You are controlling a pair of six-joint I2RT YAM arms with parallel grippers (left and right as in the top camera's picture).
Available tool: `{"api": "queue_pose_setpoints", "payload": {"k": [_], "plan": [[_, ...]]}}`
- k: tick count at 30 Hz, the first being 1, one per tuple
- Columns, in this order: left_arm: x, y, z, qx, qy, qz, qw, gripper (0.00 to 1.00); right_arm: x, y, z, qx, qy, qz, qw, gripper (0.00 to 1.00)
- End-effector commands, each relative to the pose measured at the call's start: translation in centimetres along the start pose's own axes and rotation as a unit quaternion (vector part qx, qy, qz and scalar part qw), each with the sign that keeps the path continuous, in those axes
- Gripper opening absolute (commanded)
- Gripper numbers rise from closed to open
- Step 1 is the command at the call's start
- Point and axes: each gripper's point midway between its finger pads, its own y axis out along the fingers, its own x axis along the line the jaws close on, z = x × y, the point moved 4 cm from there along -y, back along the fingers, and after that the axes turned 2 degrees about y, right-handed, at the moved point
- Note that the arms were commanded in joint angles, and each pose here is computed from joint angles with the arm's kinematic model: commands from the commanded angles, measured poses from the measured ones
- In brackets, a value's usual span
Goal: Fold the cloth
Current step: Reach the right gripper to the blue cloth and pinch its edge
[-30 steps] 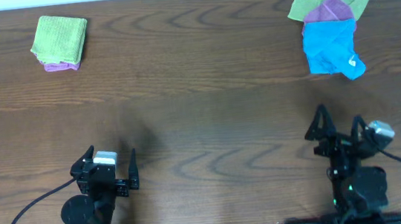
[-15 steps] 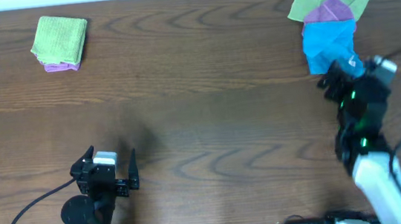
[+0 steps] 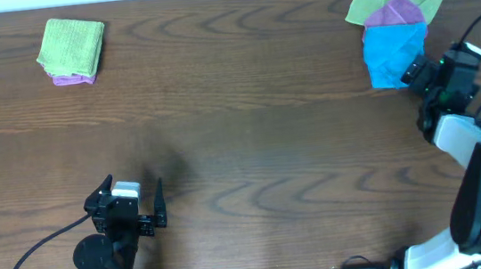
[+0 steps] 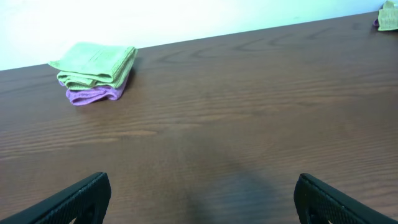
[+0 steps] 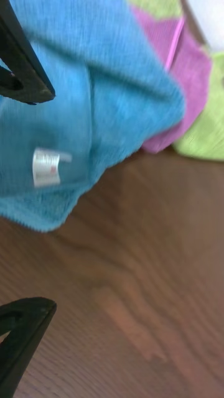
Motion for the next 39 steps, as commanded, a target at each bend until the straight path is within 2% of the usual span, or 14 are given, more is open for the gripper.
{"api": "queue_pose_setpoints", "payload": {"k": [1, 12, 18, 26, 28, 29, 33, 36, 39], "plan": [[0.1, 0.3, 1.0, 0.012, -0.006, -0.005, 1.0, 0.95, -0.8, 1.3, 0.3, 0.02, 0.006, -0.024, 1.0, 0.99], [0.1, 0.3, 1.0, 0.012, -0.006, -0.005, 1.0, 0.95, 0.8, 1.1, 1.6, 0.061, 0.01, -0.1, 0.993, 0.99], [0.1, 0.3, 1.0, 0.012, -0.006, -0.005, 1.0, 0.95, 1.3, 1.9, 0.9, 0.031, 0.011, -0.109, 0.993, 0.99], [0.1, 0.3, 1.0, 0.012, -0.006, -0.005, 1.0, 0.95, 1.6, 4.1, 1.9, 0.059, 0.018, -0.11, 0.992, 0.97], [0.1, 0.3, 1.0, 0.012, -0.006, -0.005, 1.0, 0.95, 1.8, 4.4, 1.8, 0.06, 0.026, -0.114, 0.991, 0.91], [0.1, 0.3, 1.0, 0.012, -0.006, -0.005, 1.0, 0.95, 1.9, 4.4, 1.7, 0.059, 0.027, -0.114, 0.991, 0.85], [0.1, 0.3, 1.0, 0.012, -0.006, -0.005, 1.0, 0.95, 2.1, 4.6, 1.3, 0.057, 0.035, -0.115, 0.991, 0.31], [0.1, 0.3, 1.0, 0.012, -0.006, -0.005, 1.0, 0.95, 2.1, 4.6, 1.4, 0.058, 0.04, -0.115, 0.991, 0.01], [0.1, 0.3, 1.0, 0.012, -0.006, -0.005, 1.0, 0.95, 2.2, 4.5, 1.5, 0.063, 0.046, -0.12, 0.99, 0.01]]}}
